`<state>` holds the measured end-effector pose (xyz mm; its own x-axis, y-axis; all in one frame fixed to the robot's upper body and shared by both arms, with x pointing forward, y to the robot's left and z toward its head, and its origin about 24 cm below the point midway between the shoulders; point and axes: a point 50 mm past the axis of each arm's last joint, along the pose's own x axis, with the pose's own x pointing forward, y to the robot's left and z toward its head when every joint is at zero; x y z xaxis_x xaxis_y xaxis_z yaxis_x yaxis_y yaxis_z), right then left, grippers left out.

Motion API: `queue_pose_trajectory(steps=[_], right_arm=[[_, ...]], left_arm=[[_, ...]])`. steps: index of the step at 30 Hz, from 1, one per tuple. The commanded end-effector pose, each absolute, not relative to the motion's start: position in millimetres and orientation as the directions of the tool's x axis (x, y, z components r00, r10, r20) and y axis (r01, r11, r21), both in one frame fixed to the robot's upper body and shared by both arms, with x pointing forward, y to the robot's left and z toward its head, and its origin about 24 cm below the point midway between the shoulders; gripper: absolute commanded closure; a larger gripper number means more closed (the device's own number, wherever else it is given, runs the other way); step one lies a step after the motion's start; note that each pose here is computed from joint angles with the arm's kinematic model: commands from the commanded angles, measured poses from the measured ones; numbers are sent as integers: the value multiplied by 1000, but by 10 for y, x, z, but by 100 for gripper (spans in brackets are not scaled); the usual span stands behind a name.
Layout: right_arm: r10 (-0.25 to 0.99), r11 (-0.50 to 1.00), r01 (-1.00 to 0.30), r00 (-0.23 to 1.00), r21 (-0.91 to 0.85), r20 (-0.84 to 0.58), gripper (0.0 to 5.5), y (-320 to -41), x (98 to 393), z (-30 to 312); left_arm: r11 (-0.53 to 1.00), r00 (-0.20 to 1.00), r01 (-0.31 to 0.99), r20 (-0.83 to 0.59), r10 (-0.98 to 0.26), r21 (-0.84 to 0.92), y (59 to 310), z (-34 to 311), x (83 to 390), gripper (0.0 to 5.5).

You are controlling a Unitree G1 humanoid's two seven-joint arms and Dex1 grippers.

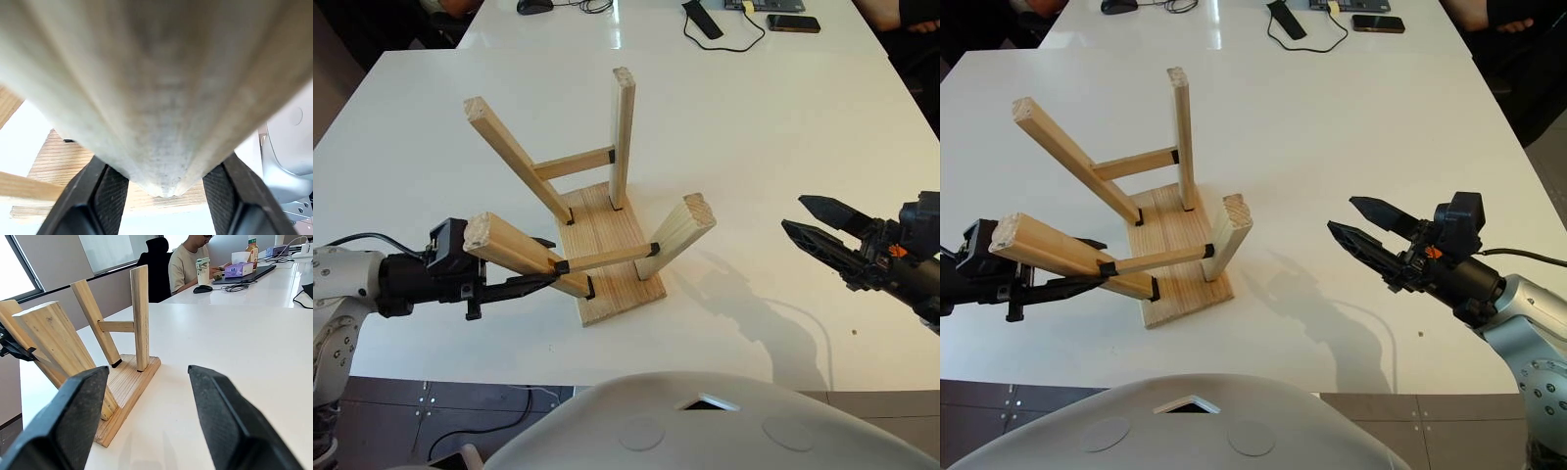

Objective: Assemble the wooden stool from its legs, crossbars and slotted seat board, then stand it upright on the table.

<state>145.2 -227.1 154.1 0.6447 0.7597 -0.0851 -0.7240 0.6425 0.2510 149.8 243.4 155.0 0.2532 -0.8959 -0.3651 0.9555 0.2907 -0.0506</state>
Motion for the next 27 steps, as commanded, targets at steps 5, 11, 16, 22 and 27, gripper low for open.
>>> queue_pose_trajectory(steps=[5, 11, 16, 22, 27], right_arm=[[763, 643, -734, 638, 217, -101, 253, -2245, 1461, 1548], [772, 633, -745, 627, 213, -103, 253, -2230, 1484, 1558], [778, 626, -751, 619, 212, -104, 253, -2217, 1492, 1559], [785, 617, -762, 611, 195, -96, 253, -2183, 1532, 1584], [802, 593, -785, 595, 178, -48, 253, -2091, 1591, 1678]], left_arm=[[372, 263, 920, -510, -819, -122, 2475, 1332, 1508, 346], [307, 282, 952, -424, -861, 9, 2452, 1386, 1589, 346], [307, 308, 949, -409, -859, 69, 2474, 1384, 1669, 346], [332, 348, 937, -390, -853, 110, 2350, 1389, 1867, 346], [345, 369, 929, -326, -870, 130, 2125, 1481, 2066, 346]])
